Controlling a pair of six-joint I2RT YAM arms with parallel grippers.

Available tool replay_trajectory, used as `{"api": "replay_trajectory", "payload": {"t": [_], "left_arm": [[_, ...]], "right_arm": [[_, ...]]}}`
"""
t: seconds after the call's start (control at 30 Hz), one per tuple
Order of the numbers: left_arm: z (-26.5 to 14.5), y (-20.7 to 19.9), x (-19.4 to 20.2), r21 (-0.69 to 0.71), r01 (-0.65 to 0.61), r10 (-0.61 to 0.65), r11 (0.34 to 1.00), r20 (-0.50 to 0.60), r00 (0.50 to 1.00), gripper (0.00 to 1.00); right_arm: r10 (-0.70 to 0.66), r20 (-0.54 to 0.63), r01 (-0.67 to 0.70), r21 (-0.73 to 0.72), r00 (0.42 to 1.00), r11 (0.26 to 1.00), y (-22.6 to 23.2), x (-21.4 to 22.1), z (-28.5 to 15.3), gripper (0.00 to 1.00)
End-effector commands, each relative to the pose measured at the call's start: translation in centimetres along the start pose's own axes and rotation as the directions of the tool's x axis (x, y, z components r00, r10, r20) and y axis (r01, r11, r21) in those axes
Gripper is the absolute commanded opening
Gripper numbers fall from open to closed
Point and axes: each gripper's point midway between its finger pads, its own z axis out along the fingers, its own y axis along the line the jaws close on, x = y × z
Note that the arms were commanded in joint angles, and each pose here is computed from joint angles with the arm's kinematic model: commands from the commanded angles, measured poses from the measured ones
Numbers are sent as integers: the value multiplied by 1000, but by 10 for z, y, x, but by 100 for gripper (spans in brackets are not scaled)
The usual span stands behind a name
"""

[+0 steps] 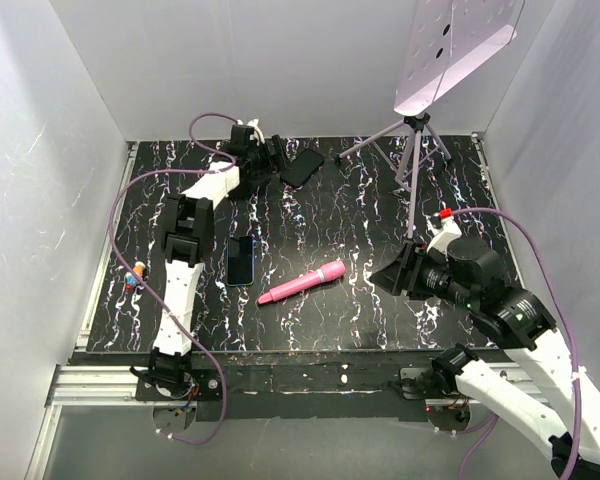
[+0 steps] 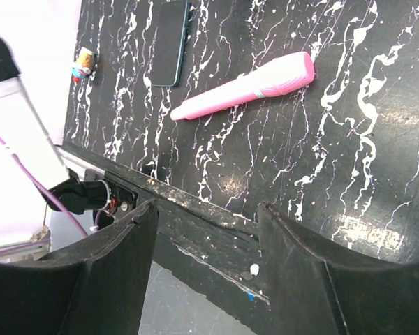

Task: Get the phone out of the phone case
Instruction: Move the phone to the phone.

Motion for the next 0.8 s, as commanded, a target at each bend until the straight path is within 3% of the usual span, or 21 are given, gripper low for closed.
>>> {"api": "replay_trajectory", "payload": {"t": [0.0, 0.2, 0.33, 0.5, 0.77], "left_arm": [[15, -21, -34, 86, 65, -71, 994, 60, 996, 89], [28, -27, -14, 91, 106, -108, 990, 26, 994, 89], [28, -45, 11, 40, -44, 46, 998, -29, 999, 89], [26, -37, 45, -104, -234, 221, 967, -126, 967, 95], [27, -21, 72, -220, -382, 331, 898, -236, 914, 98]], "right_arm": [[35, 21, -35, 1, 999, 999, -1, -1, -5, 65], [39, 41, -40, 27, 998, 999, -8, -1, -6, 65], [41, 34, -42, 26, 999, 999, -9, 0, -2, 64], [45, 34, -46, 21, 998, 999, -8, 1, -2, 64], [72, 45, -74, 33, 996, 997, -14, 6, -5, 63]]}}
